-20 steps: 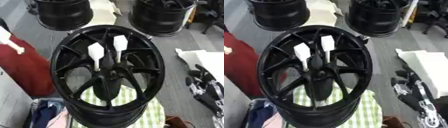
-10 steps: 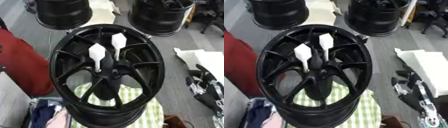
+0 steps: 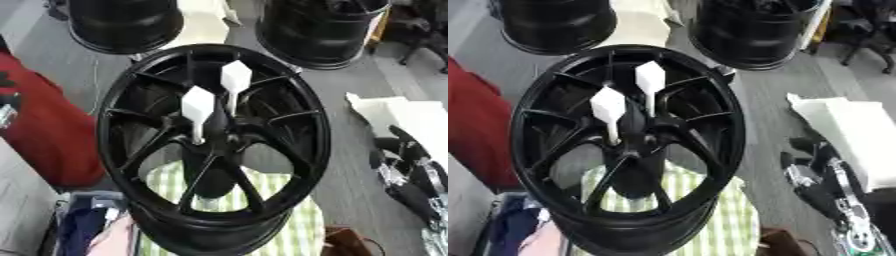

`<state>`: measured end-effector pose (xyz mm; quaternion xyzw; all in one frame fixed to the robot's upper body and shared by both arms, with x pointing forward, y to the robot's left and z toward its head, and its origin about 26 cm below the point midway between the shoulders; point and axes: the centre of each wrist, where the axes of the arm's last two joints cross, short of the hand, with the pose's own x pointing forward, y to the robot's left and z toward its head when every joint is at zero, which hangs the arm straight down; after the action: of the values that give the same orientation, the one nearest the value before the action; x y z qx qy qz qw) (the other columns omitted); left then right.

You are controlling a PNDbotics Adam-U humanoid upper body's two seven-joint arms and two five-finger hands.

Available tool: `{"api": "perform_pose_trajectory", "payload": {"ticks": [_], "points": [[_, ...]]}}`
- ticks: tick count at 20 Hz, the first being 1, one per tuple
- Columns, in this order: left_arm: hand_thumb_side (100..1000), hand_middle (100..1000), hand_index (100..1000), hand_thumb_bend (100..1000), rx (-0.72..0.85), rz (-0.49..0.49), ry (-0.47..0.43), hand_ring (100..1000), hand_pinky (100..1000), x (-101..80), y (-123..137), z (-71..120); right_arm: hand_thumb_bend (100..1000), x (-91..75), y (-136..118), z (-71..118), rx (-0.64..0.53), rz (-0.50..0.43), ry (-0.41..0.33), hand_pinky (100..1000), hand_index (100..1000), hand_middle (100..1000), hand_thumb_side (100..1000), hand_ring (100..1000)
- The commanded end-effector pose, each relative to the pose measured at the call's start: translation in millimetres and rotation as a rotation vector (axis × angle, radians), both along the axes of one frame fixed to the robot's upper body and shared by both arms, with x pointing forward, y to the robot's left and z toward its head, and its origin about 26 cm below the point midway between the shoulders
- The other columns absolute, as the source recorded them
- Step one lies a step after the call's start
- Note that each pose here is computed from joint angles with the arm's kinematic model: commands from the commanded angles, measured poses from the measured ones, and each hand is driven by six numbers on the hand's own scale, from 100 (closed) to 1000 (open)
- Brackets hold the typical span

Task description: Pull the pin out of the wheel hub.

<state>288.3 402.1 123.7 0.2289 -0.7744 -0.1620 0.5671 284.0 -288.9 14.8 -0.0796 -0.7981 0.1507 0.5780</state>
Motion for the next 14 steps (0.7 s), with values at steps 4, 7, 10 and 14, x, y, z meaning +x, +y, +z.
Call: {"api": "perform_pose_trajectory", "payload": {"ticks": [4,7,10,14], "points": [[500,718,889,207,-0.194,0.037,-0.085,650,753,-8.0,-33.5,6.6,261,3.6,-0.4,9.3,0.022,-0.023,-0.047,694,949,739,423,831],[489,717,889,199,-0.267,0.055,-0.094,649,751,-8.6,-39.6,6.2,260,4.2,1.2,9.9,0.033,-0.030,-0.056,692,947,738,420,829],[489,724,892,202,-0.297,0.064,-0.096,655,756,-7.9,-43.5,5.4,259,4.0,1.7,9.7,0.037,-0.034,-0.059,693,946,738,418,830],[489,734,916,208,-0.312,0.060,-0.094,663,762,-5.7,-49.1,5.1,260,4.5,1.7,10.3,0.034,-0.032,-0.059,694,949,742,415,833]]}}
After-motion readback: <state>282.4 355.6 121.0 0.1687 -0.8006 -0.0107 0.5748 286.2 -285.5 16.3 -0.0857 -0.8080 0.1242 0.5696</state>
